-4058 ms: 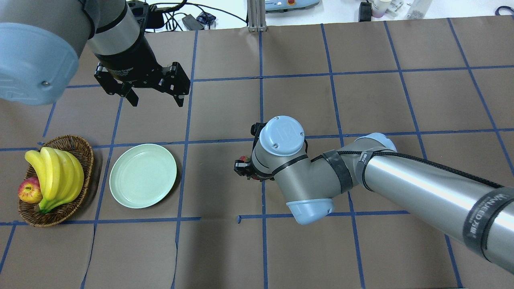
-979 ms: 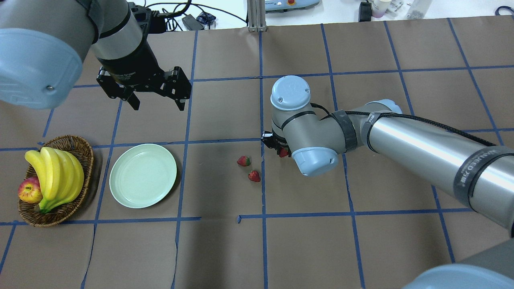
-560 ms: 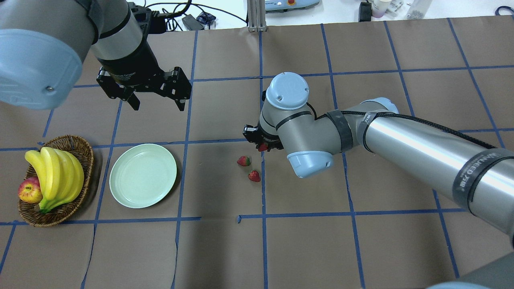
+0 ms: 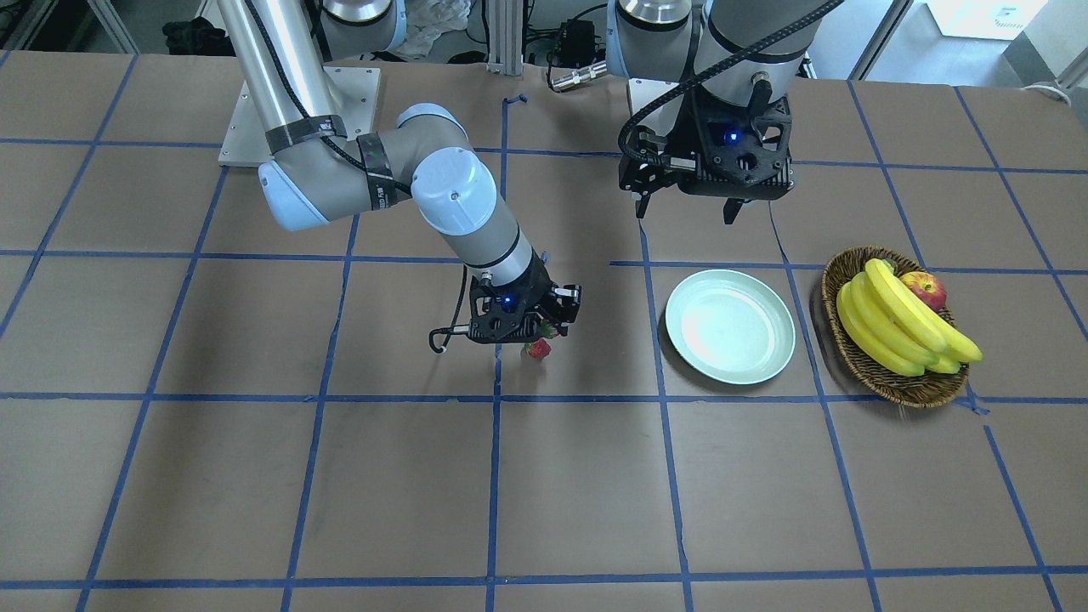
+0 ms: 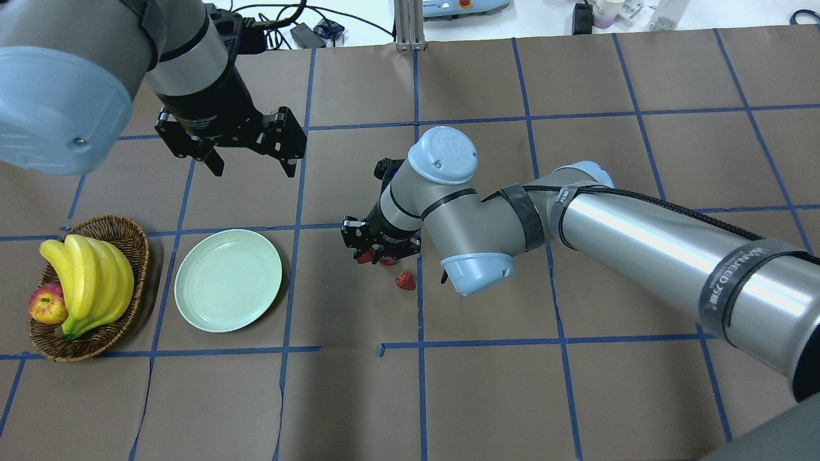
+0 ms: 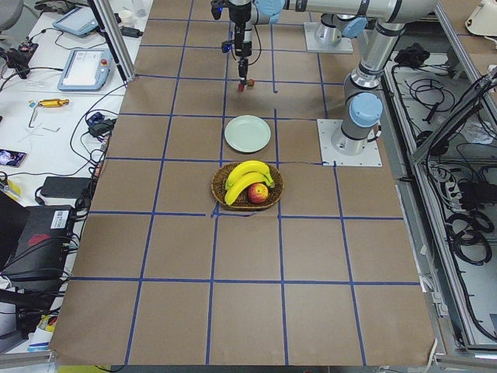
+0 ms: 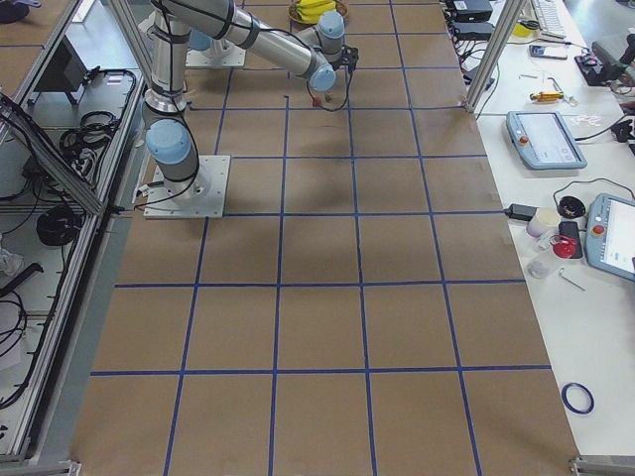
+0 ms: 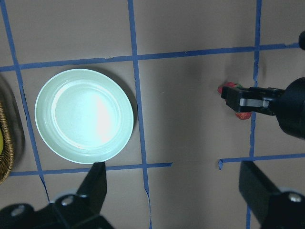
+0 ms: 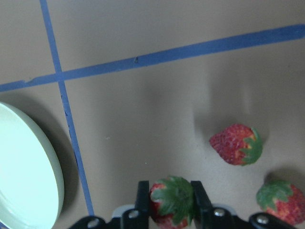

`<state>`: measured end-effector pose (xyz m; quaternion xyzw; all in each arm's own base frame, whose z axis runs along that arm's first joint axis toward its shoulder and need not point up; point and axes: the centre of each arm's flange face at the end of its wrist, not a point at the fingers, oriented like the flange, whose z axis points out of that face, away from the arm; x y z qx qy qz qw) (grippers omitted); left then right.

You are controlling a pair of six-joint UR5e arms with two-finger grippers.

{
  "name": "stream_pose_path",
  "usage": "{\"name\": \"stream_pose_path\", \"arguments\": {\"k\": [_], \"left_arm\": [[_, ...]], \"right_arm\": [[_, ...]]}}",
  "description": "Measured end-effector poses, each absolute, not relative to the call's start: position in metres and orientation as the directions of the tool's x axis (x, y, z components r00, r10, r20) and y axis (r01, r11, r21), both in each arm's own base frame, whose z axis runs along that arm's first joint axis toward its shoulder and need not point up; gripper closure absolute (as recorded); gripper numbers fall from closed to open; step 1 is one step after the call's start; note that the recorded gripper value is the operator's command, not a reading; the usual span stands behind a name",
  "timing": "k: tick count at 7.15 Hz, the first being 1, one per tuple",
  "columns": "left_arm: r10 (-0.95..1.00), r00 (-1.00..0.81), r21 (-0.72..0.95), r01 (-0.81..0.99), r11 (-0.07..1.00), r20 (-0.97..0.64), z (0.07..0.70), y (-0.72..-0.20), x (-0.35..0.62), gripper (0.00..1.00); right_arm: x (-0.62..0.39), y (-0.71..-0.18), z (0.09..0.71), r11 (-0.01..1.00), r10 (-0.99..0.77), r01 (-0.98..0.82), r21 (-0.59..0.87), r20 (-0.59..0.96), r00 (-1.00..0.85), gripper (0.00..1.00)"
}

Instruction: Collect all strawberries into plate

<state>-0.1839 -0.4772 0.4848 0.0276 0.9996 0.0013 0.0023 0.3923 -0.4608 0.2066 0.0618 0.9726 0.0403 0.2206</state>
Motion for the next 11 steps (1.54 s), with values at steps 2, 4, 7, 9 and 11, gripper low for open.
{"name": "stream_pose_path", "arguments": {"k": [2,4,7,9,11], "left_arm": [[0.055,-0.998,0.003,0.055,0.998,-0.005,0.484,-0.477,-0.184,0.0],[0.056,-0.998,0.003,0.056,0.998,-0.007,0.485,-0.477,-0.184,0.0],[0.056,-0.998,-0.002,0.056,0.998,-0.008,0.487,-0.477,-0.184,0.0],[0.054,-0.999,-0.008,0.054,0.999,-0.01,0.49,-0.477,-0.183,0.0],[0.053,-0.999,-0.01,0.053,0.999,-0.01,0.491,-0.478,-0.182,0.0]], "right_arm": [[0.401,-0.456,0.184,0.987,0.135,0.082,0.141,-0.415,-0.9,0.0],[0.402,-0.461,0.191,0.989,0.129,0.084,0.125,-0.41,-0.903,0.0],[0.353,-0.492,0.263,0.991,0.113,0.085,0.1,-0.314,-0.943,0.0],[0.261,-0.514,0.341,0.994,0.103,0.09,0.064,-0.23,-0.968,0.0],[0.199,-0.537,0.437,0.993,0.111,0.103,0.059,-0.146,-0.983,0.0]]}}
